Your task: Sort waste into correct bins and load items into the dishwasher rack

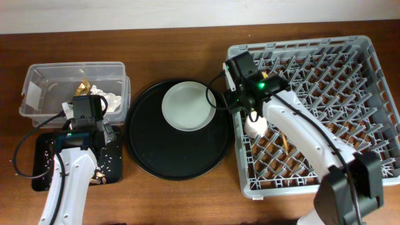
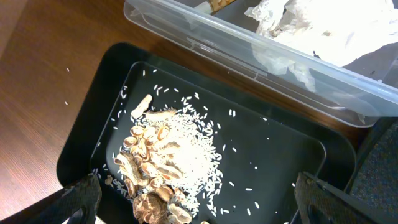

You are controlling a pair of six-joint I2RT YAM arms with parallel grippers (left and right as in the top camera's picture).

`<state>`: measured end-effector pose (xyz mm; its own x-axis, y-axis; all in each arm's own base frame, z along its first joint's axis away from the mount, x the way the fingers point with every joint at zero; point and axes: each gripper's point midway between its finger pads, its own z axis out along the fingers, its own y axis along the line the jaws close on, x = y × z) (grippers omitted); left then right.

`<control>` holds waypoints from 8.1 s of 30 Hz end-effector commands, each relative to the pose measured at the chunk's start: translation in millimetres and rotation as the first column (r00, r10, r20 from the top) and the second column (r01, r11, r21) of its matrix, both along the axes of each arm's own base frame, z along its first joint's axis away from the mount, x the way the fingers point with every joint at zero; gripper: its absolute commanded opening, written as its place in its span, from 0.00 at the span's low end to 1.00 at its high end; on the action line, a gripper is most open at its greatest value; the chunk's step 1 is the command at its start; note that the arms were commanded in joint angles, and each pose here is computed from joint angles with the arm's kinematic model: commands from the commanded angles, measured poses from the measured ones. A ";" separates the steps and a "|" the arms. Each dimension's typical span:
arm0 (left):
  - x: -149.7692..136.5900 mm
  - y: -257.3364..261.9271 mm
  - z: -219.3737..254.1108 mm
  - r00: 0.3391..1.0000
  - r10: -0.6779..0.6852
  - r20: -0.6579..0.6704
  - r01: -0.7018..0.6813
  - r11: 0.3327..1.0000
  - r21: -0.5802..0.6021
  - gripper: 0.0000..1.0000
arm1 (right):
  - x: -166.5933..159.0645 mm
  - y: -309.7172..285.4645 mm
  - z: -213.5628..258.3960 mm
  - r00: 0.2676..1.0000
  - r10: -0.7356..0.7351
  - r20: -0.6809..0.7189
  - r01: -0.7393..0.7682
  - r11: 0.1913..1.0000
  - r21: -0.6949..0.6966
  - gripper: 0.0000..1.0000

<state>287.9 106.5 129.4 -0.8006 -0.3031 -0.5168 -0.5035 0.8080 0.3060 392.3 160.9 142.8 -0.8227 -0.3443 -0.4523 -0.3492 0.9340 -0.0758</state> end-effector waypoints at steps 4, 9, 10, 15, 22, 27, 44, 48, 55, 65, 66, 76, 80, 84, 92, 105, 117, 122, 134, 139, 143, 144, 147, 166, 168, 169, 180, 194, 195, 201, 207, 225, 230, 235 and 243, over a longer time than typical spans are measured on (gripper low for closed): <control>3.0 -0.4 3.8 1.000 -0.002 0.012 0.003 1.000 -0.004 0.99 | 14.5 -13.4 177.3 0.939 -0.016 0.345 -0.079 0.962 0.261 0.04; 3.0 -0.5 3.8 1.000 -0.003 0.012 0.003 1.000 -0.004 0.99 | 20.0 -38.5 206.8 0.922 0.121 0.368 -0.329 0.745 0.581 0.04; 3.0 -0.4 3.8 1.000 -0.002 0.012 0.003 1.000 -0.004 0.99 | 21.6 -46.3 207.6 0.916 0.146 0.374 -0.368 0.678 0.637 0.04; 3.0 -0.5 3.8 1.000 -0.003 0.012 0.003 1.000 -0.004 0.99 | 36.9 -96.8 198.8 0.882 0.205 0.424 -0.469 0.311 0.826 0.04; 3.0 -0.4 3.8 1.000 -0.002 0.012 0.003 1.000 -0.004 0.99 | 80.1 -136.7 93.9 0.968 0.146 0.203 -0.230 0.196 0.953 0.04; 3.0 -0.5 3.8 1.000 -0.003 0.012 0.003 1.000 -0.004 0.99 | 86.5 -143.7 60.5 0.986 0.130 0.108 -0.129 0.164 0.978 0.04; 2.9 -0.5 3.8 1.000 -0.003 0.012 0.003 1.000 -0.004 0.99 | 69.9 -193.1 43.2 0.990 -0.005 -0.142 0.141 0.120 0.983 0.50; 2.9 -0.4 3.8 1.000 -0.002 0.012 0.003 1.000 -0.004 0.99 | 57.4 -227.5 33.9 0.963 -0.094 -0.251 0.260 0.106 0.960 0.55; 2.9 -0.5 3.8 1.000 -0.003 0.012 0.003 1.000 -0.004 0.99 | 20.8 -287.0 23.7 0.889 -0.323 -0.325 0.433 0.362 0.825 0.54; 2.9 -0.4 3.8 1.000 -0.002 0.012 0.003 1.000 -0.004 0.99 | -3.0 -214.0 126.1 0.943 -0.332 -0.008 0.285 0.797 0.532 0.55; 2.9 -0.4 3.8 1.000 -0.002 0.012 0.003 1.000 -0.004 0.99 | -4.7 -194.1 133.6 0.956 -0.294 0.024 0.244 0.836 0.492 0.55; 3.0 -0.4 3.8 1.000 -0.002 0.012 0.003 1.000 -0.004 0.99 | -16.5 4.9 99.9 0.996 0.079 0.038 -0.085 0.979 0.187 0.62; 2.9 -0.5 3.8 1.000 -0.003 0.012 0.003 1.000 -0.004 0.99 | -11.1 56.2 60.9 0.987 0.163 -0.007 -0.159 0.973 0.168 0.98; 3.0 -0.5 3.8 1.000 -0.003 0.012 0.003 1.000 -0.004 0.99 | 2.4 79.4 20.0 0.990 0.094 -0.100 -0.068 0.968 0.243 1.00; 2.9 -0.5 3.8 1.000 -0.003 0.012 0.003 1.000 -0.004 0.99 | -11.3 133.0 -83.8 0.929 0.183 -0.322 -0.079 0.947 0.312 0.07; 2.9 -0.5 3.8 1.000 -0.003 0.012 0.003 1.000 -0.004 0.99 | -94.4 213.1 -130.3 0.837 0.380 -0.393 -0.287 0.918 0.275 0.13; 2.9 -0.4 3.8 1.000 -0.002 0.012 0.003 1.000 -0.004 0.99 | -38.5 146.3 -41.2 0.919 0.221 -0.327 -0.191 0.974 0.124 0.29; 2.9 -0.5 3.8 1.000 -0.003 0.012 0.003 1.000 -0.004 0.99 | -32.4 107.4 -59.4 0.914 0.125 -0.385 -0.116 0.992 0.046 0.34; 2.9 -0.5 3.8 1.000 -0.003 0.012 0.003 1.000 -0.004 0.99 | -33.1 87.8 -119.2 0.921 0.087 -0.381 -0.090 0.996 0.009 0.38; 2.9 -0.4 3.8 1.000 -0.002 0.012 0.003 1.000 -0.004 0.99 | -38.3 83.5 -147.0 0.925 0.061 -0.374 -0.059 0.998 0.017 0.36; 2.9 -0.5 3.8 1.000 -0.003 0.012 0.003 1.000 -0.004 0.99 | -39.1 85.1 -156.8 0.929 0.063 -0.364 -0.053 0.998 0.036 0.10; 2.9 -0.4 3.8 1.000 -0.002 0.012 0.003 1.000 -0.004 0.99 | -36.9 86.3 -153.6 0.931 0.064 -0.358 -0.053 0.998 0.039 0.04; 2.9 -0.5 3.8 1.000 -0.003 0.012 0.003 1.000 -0.004 0.99 | -21.4 95.0 -127.5 0.947 0.071 -0.314 -0.054 0.997 0.061 0.04; 2.9 -0.4 3.8 1.000 -0.002 0.012 0.003 1.000 -0.004 0.99 | -17.7 -110.9 195.3 0.862 -0.315 0.396 0.498 0.673 -0.547 0.04; 2.9 -0.4 3.8 1.000 -0.002 0.012 0.003 1.000 -0.004 0.99 | -14.6 -124.5 186.5 0.858 -0.345 0.381 0.512 0.644 -0.569 0.04; 2.9 -0.4 3.8 1.000 -0.002 0.012 0.003 1.000 -0.004 0.99 | -12.4 -140.3 181.5 0.849 -0.368 0.378 0.528 0.604 -0.597 0.04; 2.9 -0.4 3.8 1.000 -0.002 0.012 0.003 1.000 -0.004 0.99 | -10.1 -205.4 125.3 0.789 -0.562 0.248 0.583 0.557 -0.591 0.04; 2.9 -0.4 3.8 1.000 -0.002 0.012 0.003 1.000 -0.004 0.99 | -7.2 -200.8 86.0 0.807 -0.547 0.221 0.547 0.553 -0.629 0.04; 2.9 -0.4 3.8 1.000 -0.002 0.012 0.003 1.000 -0.004 0.99 | -6.5 -199.1 85.8 0.808 -0.545 0.222 0.547 0.556 -0.626 0.04; 2.9 -0.5 3.8 1.000 -0.003 0.012 0.003 1.000 -0.004 0.99 | 8.4 -154.6 71.7 0.864 -0.475 0.168 0.484 0.690 -0.538 0.05; 2.9 -0.4 3.8 1.000 -0.002 0.012 0.003 1.000 -0.004 0.99 | 17.7 -139.7 73.1 0.868 -0.454 0.202 0.490 0.714 -0.500 0.38; 2.9 -0.5 3.8 1.000 -0.003 0.012 0.003 1.000 -0.004 0.99 | 10.1 -54.8 149.2 0.949 -0.292 0.117 0.288 0.956 0.055 0.98; 3.0 -0.4 3.8 1.000 -0.002 0.012 0.003 1.000 -0.004 0.99 | 11.9 -54.2 144.8 0.950 -0.292 0.109 0.289 0.956 0.048 0.98; 2.9 -0.5 3.8 1.000 -0.003 0.012 0.003 1.000 -0.004 0.99 | 12.1 -54.1 144.5 0.950 -0.292 0.108 0.289 0.956 0.048 0.98; 3.0 -0.5 3.8 1.000 -0.003 0.012 0.003 1.000 -0.004 0.99 | -18.4 -81.8 206.7 0.911 -0.336 0.238 0.313 0.941 0.130 0.98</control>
